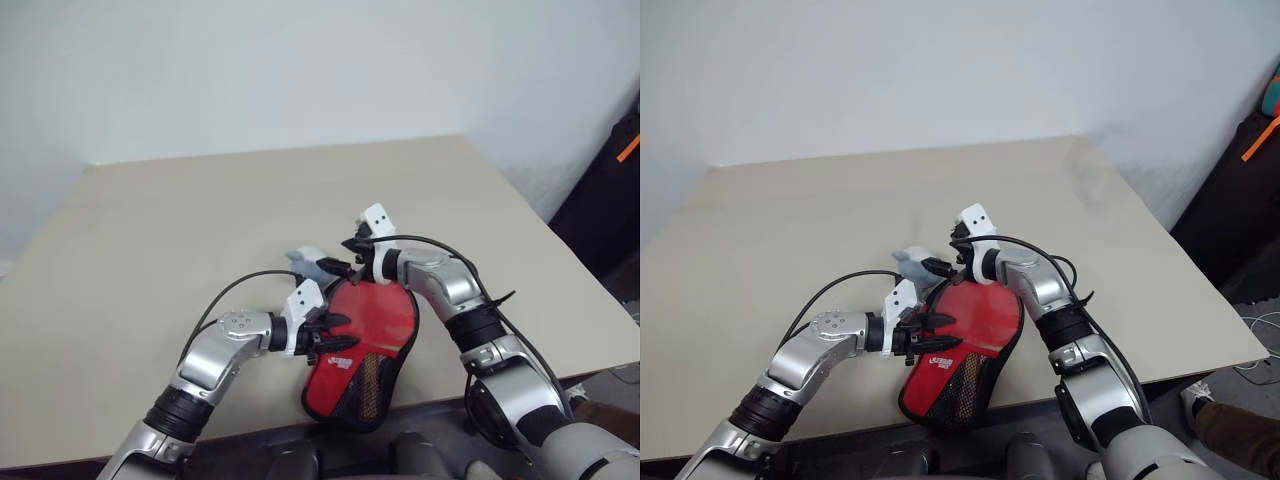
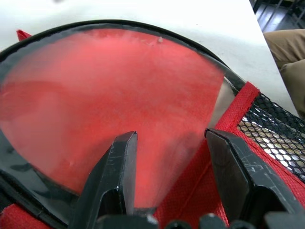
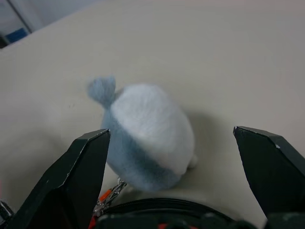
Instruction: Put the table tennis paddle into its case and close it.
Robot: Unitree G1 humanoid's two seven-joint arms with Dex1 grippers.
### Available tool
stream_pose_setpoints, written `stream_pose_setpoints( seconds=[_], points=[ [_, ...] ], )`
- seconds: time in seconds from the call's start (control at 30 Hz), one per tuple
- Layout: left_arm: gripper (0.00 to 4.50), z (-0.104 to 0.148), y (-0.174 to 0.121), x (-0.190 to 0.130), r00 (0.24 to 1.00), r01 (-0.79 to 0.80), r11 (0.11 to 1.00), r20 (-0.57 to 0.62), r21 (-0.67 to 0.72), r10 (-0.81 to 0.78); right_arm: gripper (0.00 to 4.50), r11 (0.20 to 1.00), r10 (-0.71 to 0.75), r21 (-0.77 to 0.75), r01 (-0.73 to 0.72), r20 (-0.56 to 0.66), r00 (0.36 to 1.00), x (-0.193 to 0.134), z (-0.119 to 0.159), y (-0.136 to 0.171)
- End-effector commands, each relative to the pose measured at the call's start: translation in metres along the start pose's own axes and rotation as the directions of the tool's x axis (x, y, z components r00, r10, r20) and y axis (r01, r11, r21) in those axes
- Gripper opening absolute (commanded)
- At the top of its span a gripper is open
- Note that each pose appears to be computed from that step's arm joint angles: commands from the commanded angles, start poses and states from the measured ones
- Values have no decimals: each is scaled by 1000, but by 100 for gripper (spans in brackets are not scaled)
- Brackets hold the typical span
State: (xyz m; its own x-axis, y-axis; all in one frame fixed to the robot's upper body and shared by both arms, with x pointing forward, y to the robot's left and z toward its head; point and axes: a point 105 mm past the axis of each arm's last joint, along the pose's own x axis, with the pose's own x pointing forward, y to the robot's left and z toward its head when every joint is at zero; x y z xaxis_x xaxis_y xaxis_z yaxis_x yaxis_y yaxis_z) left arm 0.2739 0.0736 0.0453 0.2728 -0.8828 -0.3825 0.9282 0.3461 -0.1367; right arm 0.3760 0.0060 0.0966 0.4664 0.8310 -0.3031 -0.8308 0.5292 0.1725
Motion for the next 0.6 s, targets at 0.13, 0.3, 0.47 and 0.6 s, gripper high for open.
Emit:
stream_pose_setpoints(
  seconds=[0.13, 0.3, 0.47, 0.6],
  points=[
    [235, -28, 3, 3, 995, -56, 997, -90, -56, 50, 450, 995, 97, -12, -97, -11, 995, 14, 10, 15],
    [237, -28, 3, 4, 994, -70, 996, -94, -63, 63, 432, 995, 99, -18, -100, -29, 995, 20, 6, 16],
    [238, -27, 6, 4, 992, -85, 994, -97, -64, 79, 283, 998, 64, -30, -64, 1, 998, 20, 9, 12],
    [238, -26, 6, 5, 992, -89, 994, -98, -65, 83, 141, 999, 26, -46, -26, 1, 1000, 17, 7, 6]
  ],
)
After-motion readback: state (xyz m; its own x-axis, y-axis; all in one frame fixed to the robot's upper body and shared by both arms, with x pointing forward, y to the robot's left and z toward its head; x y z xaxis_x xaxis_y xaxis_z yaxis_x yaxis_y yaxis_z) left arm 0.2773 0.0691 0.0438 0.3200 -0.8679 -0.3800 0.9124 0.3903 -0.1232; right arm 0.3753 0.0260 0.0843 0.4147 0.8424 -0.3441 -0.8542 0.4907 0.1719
